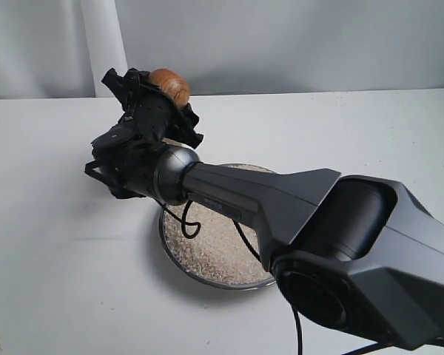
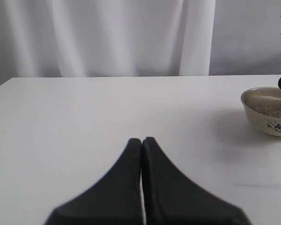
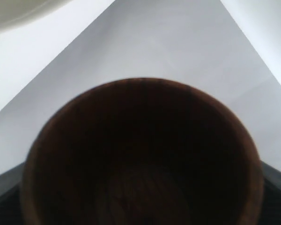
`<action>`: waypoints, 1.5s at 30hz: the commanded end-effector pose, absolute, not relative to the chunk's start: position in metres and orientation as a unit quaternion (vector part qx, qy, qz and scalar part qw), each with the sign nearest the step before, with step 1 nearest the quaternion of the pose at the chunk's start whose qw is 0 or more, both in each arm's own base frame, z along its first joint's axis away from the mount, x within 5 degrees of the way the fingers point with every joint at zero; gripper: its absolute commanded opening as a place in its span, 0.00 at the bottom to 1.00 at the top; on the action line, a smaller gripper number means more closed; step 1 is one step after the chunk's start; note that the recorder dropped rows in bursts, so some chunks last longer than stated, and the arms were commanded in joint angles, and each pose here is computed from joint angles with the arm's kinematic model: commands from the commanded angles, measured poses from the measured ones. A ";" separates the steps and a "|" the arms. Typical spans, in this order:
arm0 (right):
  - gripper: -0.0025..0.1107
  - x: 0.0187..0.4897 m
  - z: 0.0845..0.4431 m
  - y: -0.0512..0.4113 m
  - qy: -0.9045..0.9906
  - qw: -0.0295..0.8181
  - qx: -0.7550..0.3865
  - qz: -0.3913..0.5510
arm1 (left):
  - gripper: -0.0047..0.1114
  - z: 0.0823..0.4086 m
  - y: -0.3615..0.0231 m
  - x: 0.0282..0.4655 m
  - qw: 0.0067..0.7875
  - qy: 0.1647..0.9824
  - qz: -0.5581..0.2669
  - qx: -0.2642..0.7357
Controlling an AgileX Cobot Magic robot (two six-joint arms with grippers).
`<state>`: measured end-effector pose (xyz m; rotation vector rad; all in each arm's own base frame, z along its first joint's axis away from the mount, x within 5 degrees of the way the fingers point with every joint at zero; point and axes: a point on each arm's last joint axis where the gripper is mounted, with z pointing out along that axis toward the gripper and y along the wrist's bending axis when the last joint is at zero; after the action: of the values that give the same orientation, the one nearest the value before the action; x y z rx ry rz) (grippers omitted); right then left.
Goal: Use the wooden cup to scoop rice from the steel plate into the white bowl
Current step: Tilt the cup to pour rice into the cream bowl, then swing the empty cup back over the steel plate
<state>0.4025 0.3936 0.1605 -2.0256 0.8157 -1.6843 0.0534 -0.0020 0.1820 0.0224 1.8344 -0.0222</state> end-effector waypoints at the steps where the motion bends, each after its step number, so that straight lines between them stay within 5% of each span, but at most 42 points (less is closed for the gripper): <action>1: 0.02 0.402 0.171 0.395 0.341 0.250 -0.698 -0.578 | 0.04 0.182 -0.002 0.053 0.611 0.792 -0.011 0.009; 11: 0.02 0.401 0.188 0.403 0.586 0.428 -0.564 -0.395 | 0.04 0.182 -0.002 0.053 0.611 0.792 -0.011 0.009; 19: 0.02 0.384 0.242 0.422 0.699 0.503 -0.505 -0.063 | 0.04 0.182 -0.002 0.053 0.611 0.792 -0.011 0.009; 37: 0.02 0.357 0.296 0.383 0.740 0.439 -0.505 -0.076 | 0.04 0.182 -0.002 0.053 0.611 0.792 -0.011 0.009; 45: 0.02 0.331 0.320 0.296 0.738 0.473 -0.481 -0.011 | 0.04 0.182 -0.002 0.053 0.611 0.792 -0.011 0.009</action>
<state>0.3351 0.3247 0.3074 -1.2229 1.8371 -0.0431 0.0534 -0.0020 0.1820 0.0224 1.8344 -0.0222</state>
